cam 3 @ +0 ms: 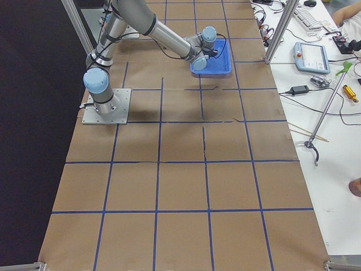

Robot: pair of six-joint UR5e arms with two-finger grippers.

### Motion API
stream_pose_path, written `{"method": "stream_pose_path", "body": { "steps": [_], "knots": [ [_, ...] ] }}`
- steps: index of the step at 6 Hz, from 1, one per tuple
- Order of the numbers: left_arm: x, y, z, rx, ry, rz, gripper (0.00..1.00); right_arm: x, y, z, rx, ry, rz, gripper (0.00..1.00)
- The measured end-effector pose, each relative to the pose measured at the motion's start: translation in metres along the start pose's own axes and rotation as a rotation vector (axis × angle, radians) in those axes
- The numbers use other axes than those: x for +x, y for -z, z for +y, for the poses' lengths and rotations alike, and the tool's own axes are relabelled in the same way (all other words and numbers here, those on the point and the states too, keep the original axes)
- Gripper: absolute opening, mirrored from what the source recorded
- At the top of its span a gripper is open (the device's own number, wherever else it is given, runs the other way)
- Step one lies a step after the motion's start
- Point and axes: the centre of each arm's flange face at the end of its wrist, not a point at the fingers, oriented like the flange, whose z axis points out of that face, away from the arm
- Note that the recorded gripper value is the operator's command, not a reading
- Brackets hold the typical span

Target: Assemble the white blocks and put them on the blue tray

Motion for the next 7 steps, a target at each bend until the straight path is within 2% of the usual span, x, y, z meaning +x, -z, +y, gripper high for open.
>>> {"method": "stream_pose_path", "body": {
  "steps": [1,4,6,7],
  "knots": [
    [0.000,0.000,0.000,0.000,0.001,-0.001,1.00,0.000,0.000,0.000,0.000,-0.005,-0.001,0.99],
    [0.000,-0.002,0.002,-0.004,0.001,0.000,1.00,0.002,0.005,-0.002,0.000,-0.006,0.006,1.00],
    [0.000,-0.002,0.002,-0.006,0.002,0.000,1.00,0.004,0.025,-0.006,-0.013,-0.019,0.024,1.00],
    [0.001,-0.003,0.003,-0.007,0.002,0.000,1.00,0.005,0.048,-0.006,-0.050,-0.046,0.022,1.00]
  ]
}}
